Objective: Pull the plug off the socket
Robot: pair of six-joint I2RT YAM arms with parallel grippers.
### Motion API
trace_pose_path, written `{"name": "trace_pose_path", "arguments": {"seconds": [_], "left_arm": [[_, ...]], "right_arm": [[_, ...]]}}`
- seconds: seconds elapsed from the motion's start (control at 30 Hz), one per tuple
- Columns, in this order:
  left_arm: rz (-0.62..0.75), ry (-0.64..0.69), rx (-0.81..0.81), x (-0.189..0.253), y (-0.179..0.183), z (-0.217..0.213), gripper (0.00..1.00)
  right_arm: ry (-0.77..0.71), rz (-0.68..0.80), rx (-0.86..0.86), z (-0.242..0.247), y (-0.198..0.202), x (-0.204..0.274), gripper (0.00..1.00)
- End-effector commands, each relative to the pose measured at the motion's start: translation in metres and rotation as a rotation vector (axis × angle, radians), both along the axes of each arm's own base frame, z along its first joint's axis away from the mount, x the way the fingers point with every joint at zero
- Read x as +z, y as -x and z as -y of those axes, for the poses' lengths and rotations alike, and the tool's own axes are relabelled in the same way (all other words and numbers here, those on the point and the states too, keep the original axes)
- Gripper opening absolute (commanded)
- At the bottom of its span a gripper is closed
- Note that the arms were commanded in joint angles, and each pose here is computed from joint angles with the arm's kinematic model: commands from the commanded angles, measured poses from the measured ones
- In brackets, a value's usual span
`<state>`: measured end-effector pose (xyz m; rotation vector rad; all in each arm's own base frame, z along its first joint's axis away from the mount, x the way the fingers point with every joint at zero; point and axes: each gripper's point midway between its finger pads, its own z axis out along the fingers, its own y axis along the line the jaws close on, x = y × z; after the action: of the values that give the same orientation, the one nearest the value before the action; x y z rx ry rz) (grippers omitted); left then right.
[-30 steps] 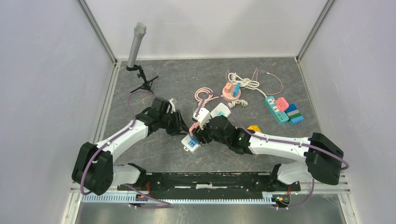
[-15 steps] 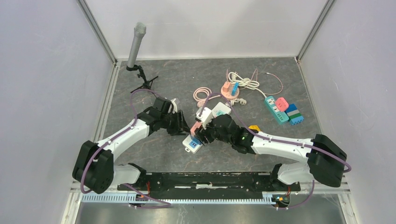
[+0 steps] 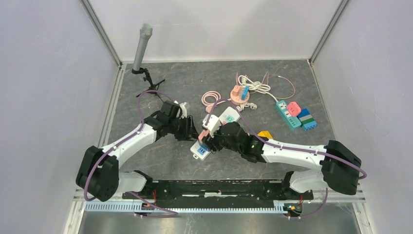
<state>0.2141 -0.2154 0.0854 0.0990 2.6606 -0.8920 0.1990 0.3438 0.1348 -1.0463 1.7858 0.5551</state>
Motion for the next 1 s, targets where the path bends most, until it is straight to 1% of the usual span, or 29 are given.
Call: {"name": "trace_pose_path", "arguments": {"seconds": [0.0,0.1,0.2,0.33,0.43,0.47,0.53,0.63,0.77,0.87,0.97], "left_arm": [[-0.113,-0.114,-0.077,-0.037,0.029,-0.008,0.48],[-0.131,-0.129,-0.077,-0.042,0.029,-0.008,0.46],[-0.148,-0.144,-0.085,-0.045,0.030,-0.008,0.45],[-0.166,-0.168,-0.102,-0.052,0.035,-0.010,0.43],[-0.172,-0.175,-0.109,-0.054,0.037,-0.011,0.42],[-0.172,-0.175,-0.110,-0.054,0.037,-0.011,0.42],[-0.175,-0.175,-0.113,-0.055,0.038,-0.011,0.42],[-0.179,-0.175,-0.120,-0.056,0.039,-0.010,0.42],[-0.218,-0.187,-0.120,-0.063,0.043,-0.009,0.40],[-0.231,-0.208,-0.120,-0.067,0.045,-0.010,0.39],[-0.239,-0.220,-0.119,-0.071,0.047,-0.011,0.39]], "right_arm": [[-0.344,0.058,0.153,-0.046,0.016,0.103,0.00],[-0.423,0.037,0.155,-0.053,0.016,0.128,0.00],[-0.436,0.017,0.153,-0.059,0.015,0.134,0.00],[-0.355,0.037,0.153,-0.056,0.014,0.107,0.00],[-0.249,0.163,0.154,-0.045,0.014,0.089,0.00],[-0.226,0.203,0.151,-0.042,0.013,0.086,0.00],[-0.212,0.238,0.144,-0.037,0.012,0.083,0.00],[-0.266,0.214,0.121,-0.035,0.013,0.090,0.00],[-0.390,0.095,0.088,-0.034,0.009,0.097,0.00],[-0.473,0.070,0.054,-0.030,0.002,0.111,0.00],[-0.534,0.041,0.077,-0.032,0.005,0.126,0.00]]}}
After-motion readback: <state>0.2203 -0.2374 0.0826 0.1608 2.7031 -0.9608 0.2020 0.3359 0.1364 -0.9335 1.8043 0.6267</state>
